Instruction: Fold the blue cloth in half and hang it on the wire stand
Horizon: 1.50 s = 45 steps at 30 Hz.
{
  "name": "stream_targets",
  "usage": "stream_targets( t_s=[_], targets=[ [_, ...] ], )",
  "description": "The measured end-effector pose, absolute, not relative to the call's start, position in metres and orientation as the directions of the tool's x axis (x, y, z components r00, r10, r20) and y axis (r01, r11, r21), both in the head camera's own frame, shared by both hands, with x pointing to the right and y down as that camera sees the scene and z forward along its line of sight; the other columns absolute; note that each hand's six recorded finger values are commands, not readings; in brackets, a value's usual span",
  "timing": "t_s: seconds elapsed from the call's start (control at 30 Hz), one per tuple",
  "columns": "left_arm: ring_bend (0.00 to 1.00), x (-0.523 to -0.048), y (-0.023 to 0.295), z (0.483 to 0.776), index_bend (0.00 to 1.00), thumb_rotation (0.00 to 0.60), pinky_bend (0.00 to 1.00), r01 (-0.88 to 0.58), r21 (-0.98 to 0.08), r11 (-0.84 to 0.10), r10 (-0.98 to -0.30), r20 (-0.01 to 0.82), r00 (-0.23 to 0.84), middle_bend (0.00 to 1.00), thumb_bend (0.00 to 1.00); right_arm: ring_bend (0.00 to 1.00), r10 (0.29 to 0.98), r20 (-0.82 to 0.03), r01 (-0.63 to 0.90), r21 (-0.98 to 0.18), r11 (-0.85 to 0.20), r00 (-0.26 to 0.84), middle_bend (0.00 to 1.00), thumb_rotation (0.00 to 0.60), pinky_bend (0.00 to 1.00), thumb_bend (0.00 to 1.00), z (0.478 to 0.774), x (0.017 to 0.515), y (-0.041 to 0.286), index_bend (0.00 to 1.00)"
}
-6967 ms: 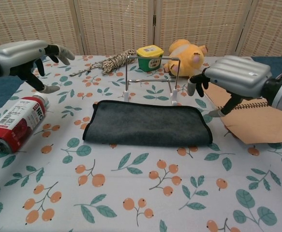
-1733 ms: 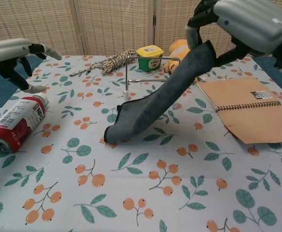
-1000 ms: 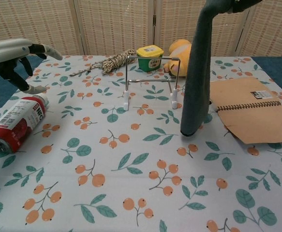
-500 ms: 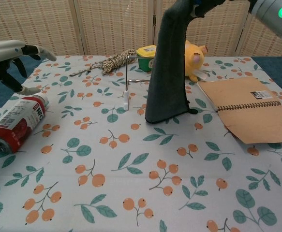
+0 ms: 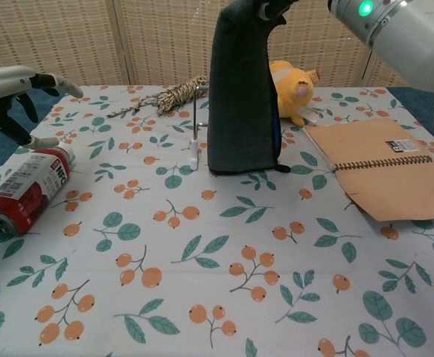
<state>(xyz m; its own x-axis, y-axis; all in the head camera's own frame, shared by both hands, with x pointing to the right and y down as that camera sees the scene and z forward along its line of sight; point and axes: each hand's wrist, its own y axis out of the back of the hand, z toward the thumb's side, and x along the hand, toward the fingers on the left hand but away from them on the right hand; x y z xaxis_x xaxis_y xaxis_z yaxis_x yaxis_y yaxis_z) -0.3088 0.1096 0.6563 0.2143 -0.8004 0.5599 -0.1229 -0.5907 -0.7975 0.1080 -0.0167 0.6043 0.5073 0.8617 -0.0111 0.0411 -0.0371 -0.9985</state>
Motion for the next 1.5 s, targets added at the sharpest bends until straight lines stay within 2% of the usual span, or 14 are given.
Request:
stream_targets(
  t_s=[0.57, 0.93, 1.5],
  targets=[
    [0.12, -0.313, 0.112, 0.661, 0.15, 0.600, 0.34, -0.114, -0.791, -0.601, -0.793, 0.573, 0.205, 0.11, 0.28, 0.39, 0.902, -0.053, 0.008, -0.998, -0.063, 0.428, 0.61, 0.600, 0.22, 0.50, 0.629, 0.094, -0.057, 0.89],
    [0.12, -0.315, 0.113, 0.663, 0.15, 0.600, 0.34, -0.111, -0.786, -0.608, -0.788, 0.582, 0.198, 0.10, 0.28, 0.39, 0.898, -0.046, 0.032, -0.997, -0.067, 0.438, 0.61, 0.600, 0.22, 0.49, 0.631, 0.074, -0.064, 0.89],
    [0.12, -0.322, 0.115, 0.664, 0.15, 0.600, 0.34, -0.109, -0.781, -0.615, -0.784, 0.592, 0.186, 0.10, 0.28, 0.39, 0.904, -0.109, -0.006, -0.993, -0.117, 0.414, 0.61, 0.600, 0.22, 0.44, 0.653, 0.056, -0.077, 0.89]
  ],
)
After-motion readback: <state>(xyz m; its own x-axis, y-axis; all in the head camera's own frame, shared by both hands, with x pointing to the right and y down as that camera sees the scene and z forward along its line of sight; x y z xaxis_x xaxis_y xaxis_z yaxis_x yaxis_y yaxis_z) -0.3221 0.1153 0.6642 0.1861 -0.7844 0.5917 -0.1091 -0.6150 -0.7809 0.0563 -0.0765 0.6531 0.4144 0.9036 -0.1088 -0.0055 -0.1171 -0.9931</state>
